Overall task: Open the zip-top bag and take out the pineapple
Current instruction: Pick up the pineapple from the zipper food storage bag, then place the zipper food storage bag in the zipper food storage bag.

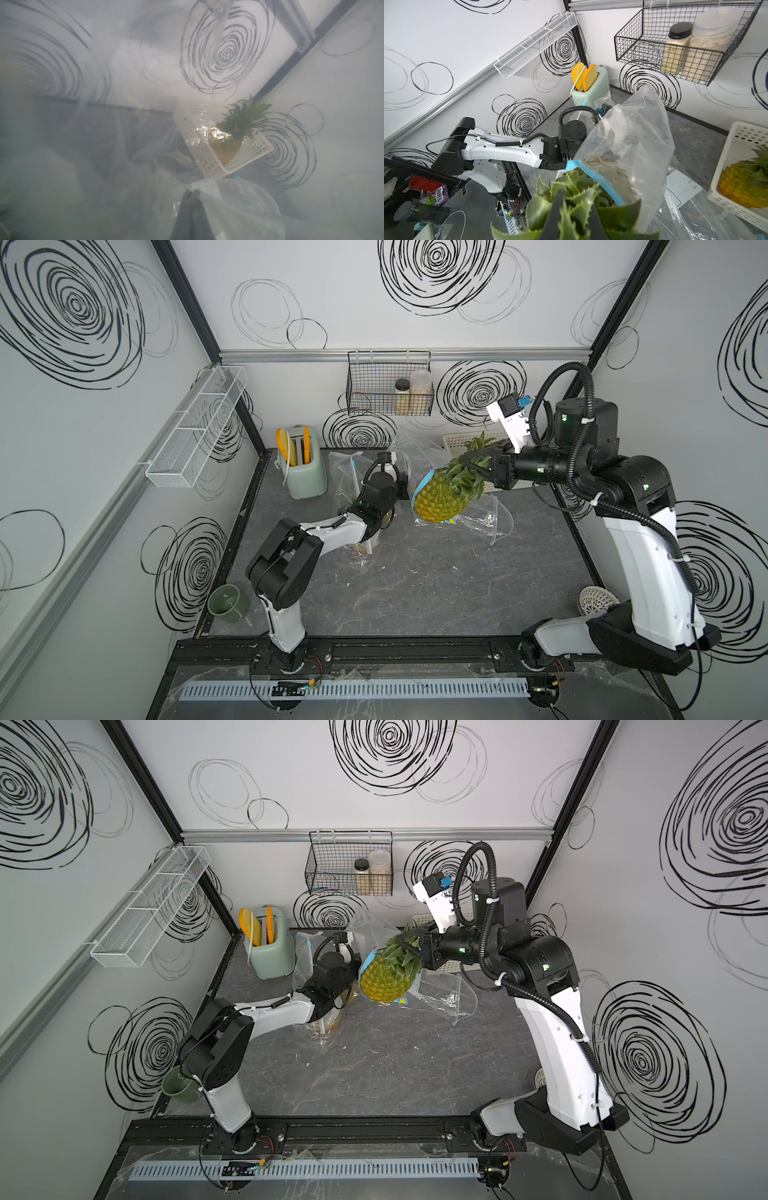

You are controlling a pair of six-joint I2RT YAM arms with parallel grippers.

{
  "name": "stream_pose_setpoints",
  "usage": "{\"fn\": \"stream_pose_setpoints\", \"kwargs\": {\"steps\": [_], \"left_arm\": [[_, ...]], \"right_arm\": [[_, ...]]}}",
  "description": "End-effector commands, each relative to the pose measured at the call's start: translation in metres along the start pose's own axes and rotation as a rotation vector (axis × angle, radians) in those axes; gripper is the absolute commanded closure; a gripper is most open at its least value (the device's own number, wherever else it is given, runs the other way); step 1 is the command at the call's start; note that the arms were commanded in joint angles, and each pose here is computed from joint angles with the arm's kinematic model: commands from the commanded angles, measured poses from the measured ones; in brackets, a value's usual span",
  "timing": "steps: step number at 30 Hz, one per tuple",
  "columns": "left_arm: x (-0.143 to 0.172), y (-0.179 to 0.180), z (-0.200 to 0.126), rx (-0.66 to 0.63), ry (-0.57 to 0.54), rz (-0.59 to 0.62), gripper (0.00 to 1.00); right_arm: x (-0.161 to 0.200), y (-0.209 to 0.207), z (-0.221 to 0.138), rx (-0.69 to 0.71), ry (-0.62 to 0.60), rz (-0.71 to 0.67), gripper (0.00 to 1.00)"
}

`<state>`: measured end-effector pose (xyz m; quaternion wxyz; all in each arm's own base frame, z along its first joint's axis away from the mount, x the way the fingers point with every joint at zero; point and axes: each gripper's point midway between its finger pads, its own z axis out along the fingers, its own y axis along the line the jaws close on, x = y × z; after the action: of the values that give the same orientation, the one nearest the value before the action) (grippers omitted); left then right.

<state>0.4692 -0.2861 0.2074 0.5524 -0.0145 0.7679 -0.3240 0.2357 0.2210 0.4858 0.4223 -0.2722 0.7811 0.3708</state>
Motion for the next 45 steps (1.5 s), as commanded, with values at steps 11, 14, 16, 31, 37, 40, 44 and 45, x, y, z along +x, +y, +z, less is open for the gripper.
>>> {"fn": "stream_pose_setpoints", "kwargs": {"steps": [11,14,16,31,37,40,44,45], "left_arm": [[-0.064,0.031,0.011,-0.059,-0.12,-0.051,1.0],[-0.072,0.033,0.012,-0.045,-0.128,-0.057,1.0],[-0.077,0.026,0.01,-0.019,-0.138,-0.053,1.0],[-0.124,-0.019,-0.013,0.066,-0.212,0.03,1.0],[-0.134,-0.031,-0.026,0.07,-0.21,0.072,1.0],[-0.135,-0.037,-0.031,0.073,-0.209,0.095,1.0],[-0.133,-0.043,-0.033,0.073,-0.185,0.116,1.0],[-0.13,-0.045,-0.033,0.071,-0.172,0.116,1.0]], "right_arm": [[0.01,0.027,-0.031,-0.065,-0.037,-0.032,1.0],[0.015,0.022,-0.028,-0.049,-0.023,-0.031,1.0],[0.02,0.017,-0.024,-0.038,-0.012,-0.025,1.0],[0.064,-0.02,-0.007,0.044,0.067,0.023,1.0],[0.085,-0.039,-0.005,0.105,0.098,0.053,1.0],[0.089,-0.048,-0.004,0.124,0.104,0.062,1.0],[0.093,-0.06,-0.003,0.154,0.111,0.071,1.0],[0.094,-0.063,-0.004,0.166,0.11,0.069,1.0]]}}
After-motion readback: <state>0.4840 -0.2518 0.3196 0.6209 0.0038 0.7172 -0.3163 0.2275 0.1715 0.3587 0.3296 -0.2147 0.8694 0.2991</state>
